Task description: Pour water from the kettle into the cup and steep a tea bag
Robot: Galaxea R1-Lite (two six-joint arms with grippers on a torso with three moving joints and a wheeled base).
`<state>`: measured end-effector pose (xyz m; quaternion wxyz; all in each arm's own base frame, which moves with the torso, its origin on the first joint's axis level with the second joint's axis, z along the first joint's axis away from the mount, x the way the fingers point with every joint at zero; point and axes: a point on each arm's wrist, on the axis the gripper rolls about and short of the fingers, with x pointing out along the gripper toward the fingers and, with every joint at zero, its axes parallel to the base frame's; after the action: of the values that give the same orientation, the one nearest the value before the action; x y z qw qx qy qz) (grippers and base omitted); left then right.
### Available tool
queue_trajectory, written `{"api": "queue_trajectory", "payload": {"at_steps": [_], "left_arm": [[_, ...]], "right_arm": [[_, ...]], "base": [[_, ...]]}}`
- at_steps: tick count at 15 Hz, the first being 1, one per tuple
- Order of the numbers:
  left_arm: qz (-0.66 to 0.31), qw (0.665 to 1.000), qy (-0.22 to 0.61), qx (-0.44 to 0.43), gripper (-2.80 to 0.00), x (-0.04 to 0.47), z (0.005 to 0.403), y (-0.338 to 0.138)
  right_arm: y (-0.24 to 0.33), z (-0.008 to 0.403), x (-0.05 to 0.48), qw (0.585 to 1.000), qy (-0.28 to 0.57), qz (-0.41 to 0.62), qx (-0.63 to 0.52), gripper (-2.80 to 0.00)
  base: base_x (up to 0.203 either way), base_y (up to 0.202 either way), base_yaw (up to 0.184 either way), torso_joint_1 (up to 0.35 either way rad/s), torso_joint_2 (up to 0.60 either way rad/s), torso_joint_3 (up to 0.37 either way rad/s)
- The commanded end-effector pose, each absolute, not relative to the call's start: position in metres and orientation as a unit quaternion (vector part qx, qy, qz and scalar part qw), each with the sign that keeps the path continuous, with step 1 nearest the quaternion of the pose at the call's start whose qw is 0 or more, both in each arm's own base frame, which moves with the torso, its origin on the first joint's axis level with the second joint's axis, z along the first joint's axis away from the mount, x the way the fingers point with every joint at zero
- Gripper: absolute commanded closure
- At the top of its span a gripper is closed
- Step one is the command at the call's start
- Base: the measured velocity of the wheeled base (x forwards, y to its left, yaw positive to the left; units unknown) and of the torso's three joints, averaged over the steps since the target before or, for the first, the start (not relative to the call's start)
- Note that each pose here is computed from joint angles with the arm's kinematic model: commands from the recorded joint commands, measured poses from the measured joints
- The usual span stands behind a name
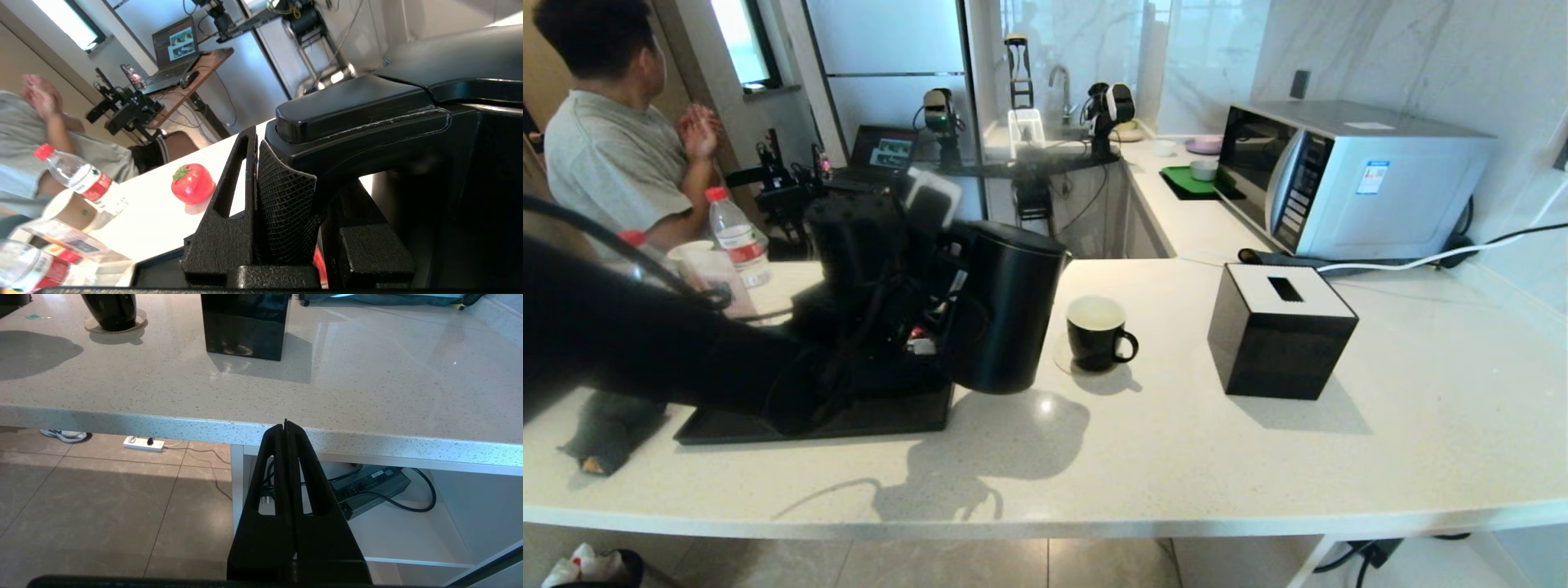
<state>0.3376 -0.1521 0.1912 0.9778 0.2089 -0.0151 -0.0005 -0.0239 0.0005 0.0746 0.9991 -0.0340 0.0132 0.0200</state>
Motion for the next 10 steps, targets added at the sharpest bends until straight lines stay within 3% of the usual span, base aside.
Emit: {"api": "queue_trajectory", "payload": {"at_steps": [1,10], "left_arm": [[0.000,0.976,-0.014,0.218,0.00,0.341,0.193,-0.154],[-0.004,0.967,0.004,0.253,0.00,0.358,0.196,-0.161]], "right_arm": [[0.000,0.074,-0.024,0.999,0.014,0.020,-0.034,0.00],[0.000,0.075,-0.024,0.999,0.014,0.020,-0.034,0.00]], "base": [[0.000,0.000,0.000,0.000,0.00,0.000],[0.000,0.000,0.000,0.000,0.00,0.000]]}}
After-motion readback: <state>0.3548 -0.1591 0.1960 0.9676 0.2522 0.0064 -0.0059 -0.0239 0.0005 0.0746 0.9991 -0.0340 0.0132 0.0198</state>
